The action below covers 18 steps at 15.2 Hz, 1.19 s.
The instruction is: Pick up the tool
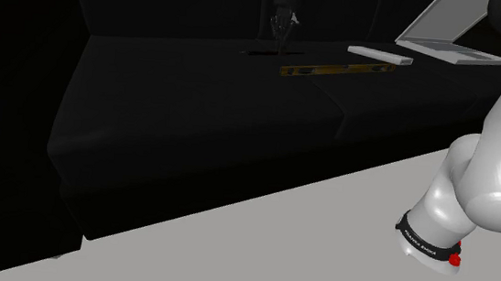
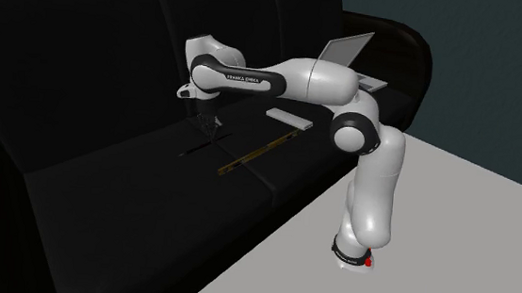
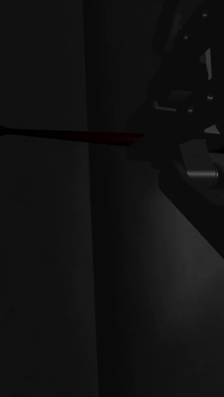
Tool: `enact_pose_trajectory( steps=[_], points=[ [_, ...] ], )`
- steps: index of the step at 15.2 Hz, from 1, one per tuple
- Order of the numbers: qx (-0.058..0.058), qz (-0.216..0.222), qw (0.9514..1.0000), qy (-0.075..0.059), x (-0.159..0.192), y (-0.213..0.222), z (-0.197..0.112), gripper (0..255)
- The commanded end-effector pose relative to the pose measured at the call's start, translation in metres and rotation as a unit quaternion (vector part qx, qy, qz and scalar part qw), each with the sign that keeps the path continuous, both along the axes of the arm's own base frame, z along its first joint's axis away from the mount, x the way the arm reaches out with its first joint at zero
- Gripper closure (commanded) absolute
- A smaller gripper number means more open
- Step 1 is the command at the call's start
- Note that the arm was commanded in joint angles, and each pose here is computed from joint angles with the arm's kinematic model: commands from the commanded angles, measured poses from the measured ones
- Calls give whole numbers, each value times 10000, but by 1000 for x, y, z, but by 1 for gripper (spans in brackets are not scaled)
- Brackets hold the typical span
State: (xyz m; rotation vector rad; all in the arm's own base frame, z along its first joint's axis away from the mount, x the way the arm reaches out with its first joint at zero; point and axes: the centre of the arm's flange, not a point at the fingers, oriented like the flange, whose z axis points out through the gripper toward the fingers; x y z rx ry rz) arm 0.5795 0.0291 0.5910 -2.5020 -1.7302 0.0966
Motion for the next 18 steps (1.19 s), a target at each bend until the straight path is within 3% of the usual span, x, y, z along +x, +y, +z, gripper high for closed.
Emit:
enact_pose_trajectory(
  steps=[1,4,18],
  points=[
    [1,9,10000,35,0,1,-3,255],
    [1,9,10000,35,0,1,-2,255],
    [1,9,10000,35,0,1,72,255]
  ],
)
